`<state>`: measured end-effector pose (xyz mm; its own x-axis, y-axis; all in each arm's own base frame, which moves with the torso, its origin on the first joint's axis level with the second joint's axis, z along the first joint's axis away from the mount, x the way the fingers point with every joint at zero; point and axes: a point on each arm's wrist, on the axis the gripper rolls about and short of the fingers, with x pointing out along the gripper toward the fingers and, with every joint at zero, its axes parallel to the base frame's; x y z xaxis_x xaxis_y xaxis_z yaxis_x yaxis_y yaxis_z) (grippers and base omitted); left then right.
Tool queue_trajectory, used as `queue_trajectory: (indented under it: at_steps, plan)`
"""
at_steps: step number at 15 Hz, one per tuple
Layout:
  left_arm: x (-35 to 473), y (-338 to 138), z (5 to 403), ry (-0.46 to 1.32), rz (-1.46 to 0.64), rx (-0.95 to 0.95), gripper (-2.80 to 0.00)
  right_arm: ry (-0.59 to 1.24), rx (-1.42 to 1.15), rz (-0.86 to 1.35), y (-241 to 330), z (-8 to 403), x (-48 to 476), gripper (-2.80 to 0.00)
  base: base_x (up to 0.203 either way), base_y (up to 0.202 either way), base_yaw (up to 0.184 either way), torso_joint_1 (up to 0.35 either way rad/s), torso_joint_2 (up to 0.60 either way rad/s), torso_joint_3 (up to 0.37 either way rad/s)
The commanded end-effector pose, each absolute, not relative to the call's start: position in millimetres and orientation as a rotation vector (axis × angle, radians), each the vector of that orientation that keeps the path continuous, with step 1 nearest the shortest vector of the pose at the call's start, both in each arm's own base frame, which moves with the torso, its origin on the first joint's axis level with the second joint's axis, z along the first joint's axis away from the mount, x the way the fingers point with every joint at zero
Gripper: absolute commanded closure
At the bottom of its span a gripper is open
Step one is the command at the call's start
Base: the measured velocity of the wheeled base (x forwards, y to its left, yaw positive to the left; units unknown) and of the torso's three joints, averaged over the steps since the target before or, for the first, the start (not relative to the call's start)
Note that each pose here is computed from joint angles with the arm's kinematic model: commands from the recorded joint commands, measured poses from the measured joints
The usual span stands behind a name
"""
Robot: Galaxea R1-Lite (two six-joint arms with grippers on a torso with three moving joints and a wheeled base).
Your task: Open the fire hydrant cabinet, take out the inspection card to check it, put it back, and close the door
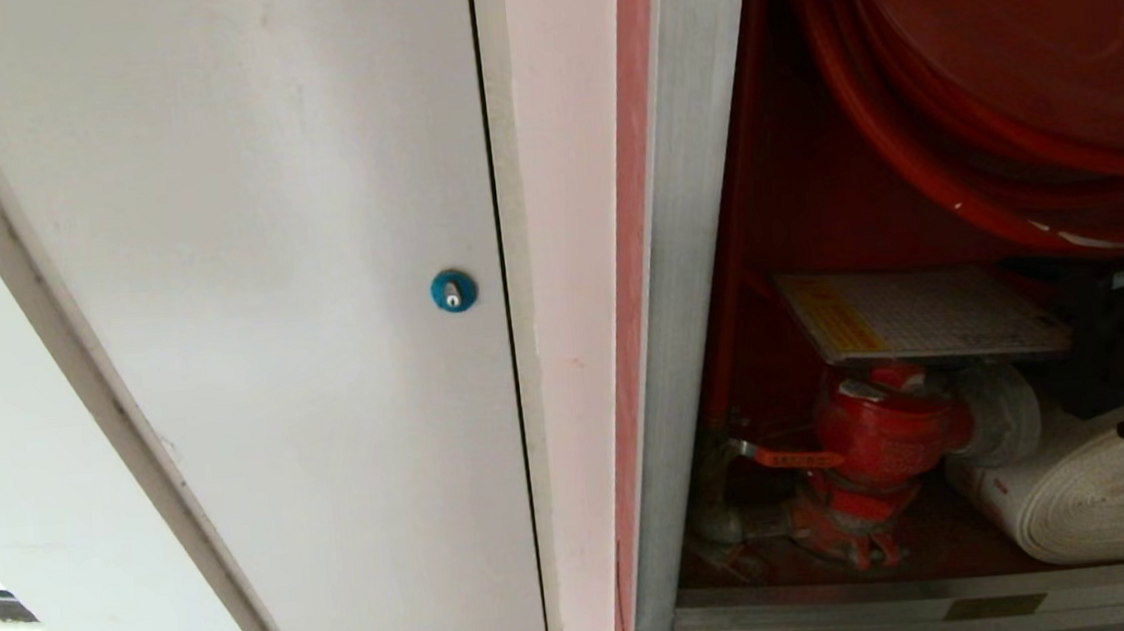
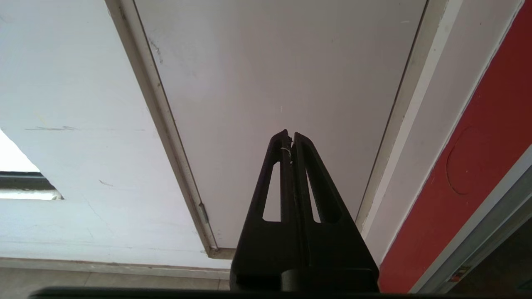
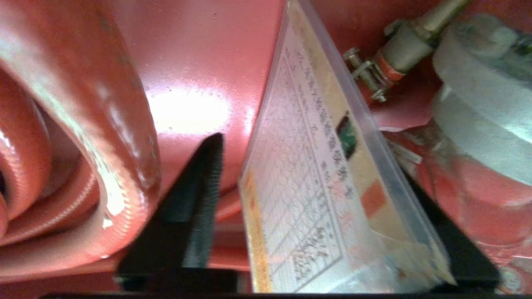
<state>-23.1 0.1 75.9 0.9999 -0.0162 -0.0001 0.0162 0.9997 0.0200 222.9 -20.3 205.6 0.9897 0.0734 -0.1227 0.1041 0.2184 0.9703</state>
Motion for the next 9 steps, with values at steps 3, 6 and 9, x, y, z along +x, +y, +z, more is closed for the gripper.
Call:
queue_trajectory:
  at_steps: [3, 6, 9]
  plan:
    - [-23, 0, 76, 0.001, -0.017, 0.02, 0.0, 0.16, 1.337, -0.021, -19, 201, 209, -2.8, 0.0, 0.0, 0.0, 0.0, 0.0, 0.0]
    - [-23, 0, 76, 0.001, -0.017, 0.02, 0.0, 0.161, 1.309, 0.008, -15, 198, 185, -2.8, 0.0, 0.0, 0.0, 0.0, 0.0, 0.0]
    - [-23, 0, 76, -0.002, -0.017, 0.02, 0.0, 0.107, 1.274, 0.086, -11, 205, 149, -2.8, 0.0, 0.0, 0.0, 0.0, 0.0, 0.0]
